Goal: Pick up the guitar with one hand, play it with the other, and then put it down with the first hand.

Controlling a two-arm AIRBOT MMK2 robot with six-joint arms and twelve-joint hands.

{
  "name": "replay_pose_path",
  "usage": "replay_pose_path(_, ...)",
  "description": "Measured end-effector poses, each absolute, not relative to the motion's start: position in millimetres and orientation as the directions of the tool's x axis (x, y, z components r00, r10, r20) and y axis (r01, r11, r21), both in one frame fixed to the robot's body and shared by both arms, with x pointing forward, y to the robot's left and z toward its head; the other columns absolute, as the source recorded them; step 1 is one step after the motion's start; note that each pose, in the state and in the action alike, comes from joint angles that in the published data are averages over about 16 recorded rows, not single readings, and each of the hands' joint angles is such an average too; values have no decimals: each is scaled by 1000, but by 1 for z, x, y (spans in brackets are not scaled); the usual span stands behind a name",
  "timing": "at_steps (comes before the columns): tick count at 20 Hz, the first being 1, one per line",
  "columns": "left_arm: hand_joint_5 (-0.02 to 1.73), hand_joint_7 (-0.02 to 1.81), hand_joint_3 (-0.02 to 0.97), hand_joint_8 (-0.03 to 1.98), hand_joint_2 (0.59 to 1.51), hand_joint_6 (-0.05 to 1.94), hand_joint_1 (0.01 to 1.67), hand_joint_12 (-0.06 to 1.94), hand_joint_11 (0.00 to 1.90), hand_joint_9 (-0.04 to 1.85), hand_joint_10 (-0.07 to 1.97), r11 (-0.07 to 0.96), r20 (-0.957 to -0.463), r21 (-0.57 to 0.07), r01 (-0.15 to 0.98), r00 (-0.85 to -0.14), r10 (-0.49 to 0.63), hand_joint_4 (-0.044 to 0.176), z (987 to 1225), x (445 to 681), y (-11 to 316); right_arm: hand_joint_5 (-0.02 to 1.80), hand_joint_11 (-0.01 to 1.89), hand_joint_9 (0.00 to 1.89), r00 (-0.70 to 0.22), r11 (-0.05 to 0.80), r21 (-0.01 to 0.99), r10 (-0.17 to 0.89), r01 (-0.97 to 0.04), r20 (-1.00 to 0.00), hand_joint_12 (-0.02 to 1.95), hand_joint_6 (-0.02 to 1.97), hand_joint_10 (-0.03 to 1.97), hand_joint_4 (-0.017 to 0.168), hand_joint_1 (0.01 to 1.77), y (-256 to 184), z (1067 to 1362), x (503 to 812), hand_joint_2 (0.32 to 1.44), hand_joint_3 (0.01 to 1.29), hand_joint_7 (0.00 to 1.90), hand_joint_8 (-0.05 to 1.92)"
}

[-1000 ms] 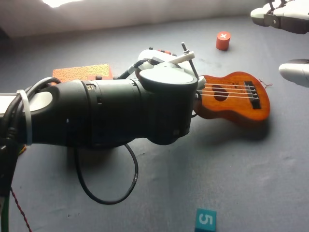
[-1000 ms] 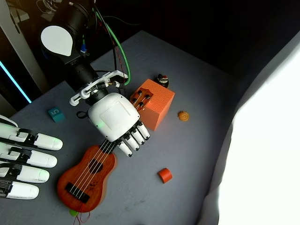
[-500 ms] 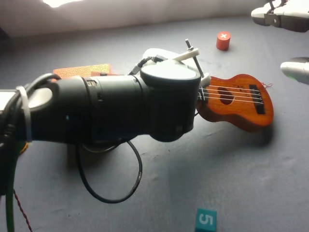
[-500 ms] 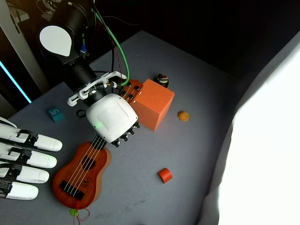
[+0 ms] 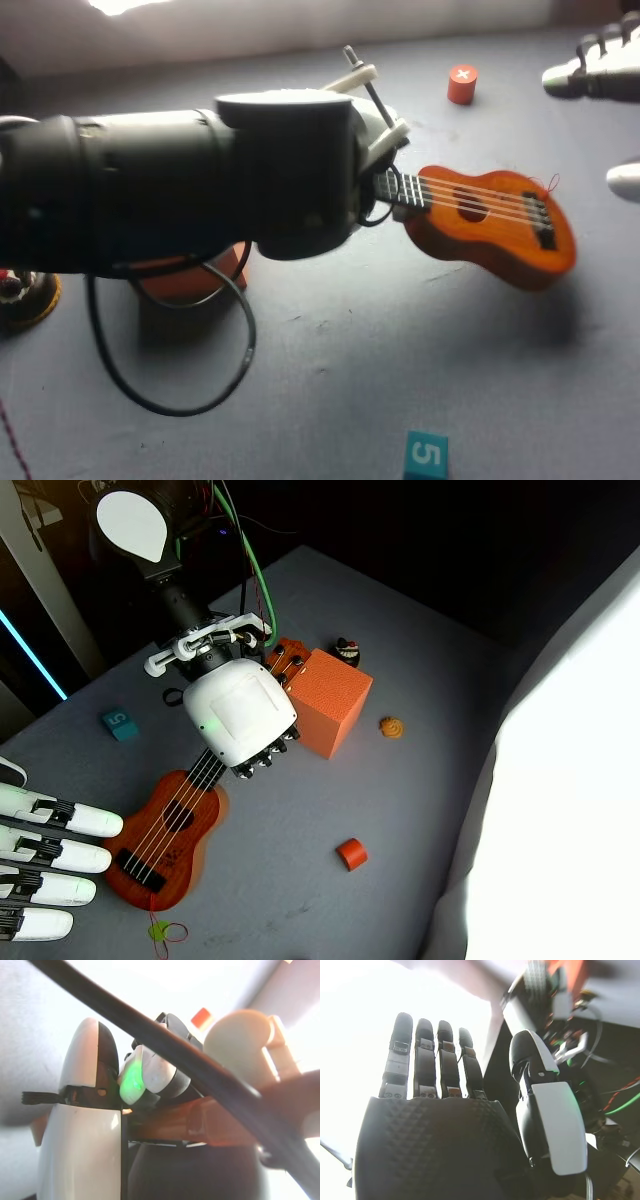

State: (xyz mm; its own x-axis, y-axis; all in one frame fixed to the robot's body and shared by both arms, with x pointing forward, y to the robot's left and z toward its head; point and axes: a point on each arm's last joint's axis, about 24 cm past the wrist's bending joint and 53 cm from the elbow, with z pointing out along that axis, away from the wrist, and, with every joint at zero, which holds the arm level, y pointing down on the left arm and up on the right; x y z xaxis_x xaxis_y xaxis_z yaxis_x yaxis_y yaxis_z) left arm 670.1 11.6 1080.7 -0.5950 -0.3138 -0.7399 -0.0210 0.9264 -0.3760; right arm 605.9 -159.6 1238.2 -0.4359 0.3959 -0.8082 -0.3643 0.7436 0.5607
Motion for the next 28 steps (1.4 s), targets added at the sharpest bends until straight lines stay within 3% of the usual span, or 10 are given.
replay_pose_path(7, 1313, 1332, -14, 1974, 1085, 1887, 1497, 1921, 1539, 1473, 1925, 882, -692, -471, 12, -625, -361, 3, 1102, 659, 14, 223, 21, 196, -498, 738, 587, 391, -332, -774, 650, 41, 46, -3, 484, -162, 1228, 602, 1361, 15, 237, 15)
replay_pose_path(13, 1310, 1331, -15, 1974, 1085, 1887, 1498, 1921, 1527, 1467, 1925, 852, -674, -522, 38, -631, -385, 3, 1121, 651, 15, 238, 21, 208, -492, 729, 590, 395, -346, -776, 713, 41, 45, -4, 476, -157, 1233, 599, 1366, 15, 251, 15)
replay_pose_path(28, 1299, 1329, -15, 1975, 1084, 1887, 1500, 1922, 1504, 1452, 1924, 825, -675, -559, 84, -624, -393, 3, 1149, 644, 8, 240, 21, 214, -448, 710, 561, 373, -425, -812, 760, 41, 46, -3, 514, -130, 1246, 582, 1349, 15, 221, 15)
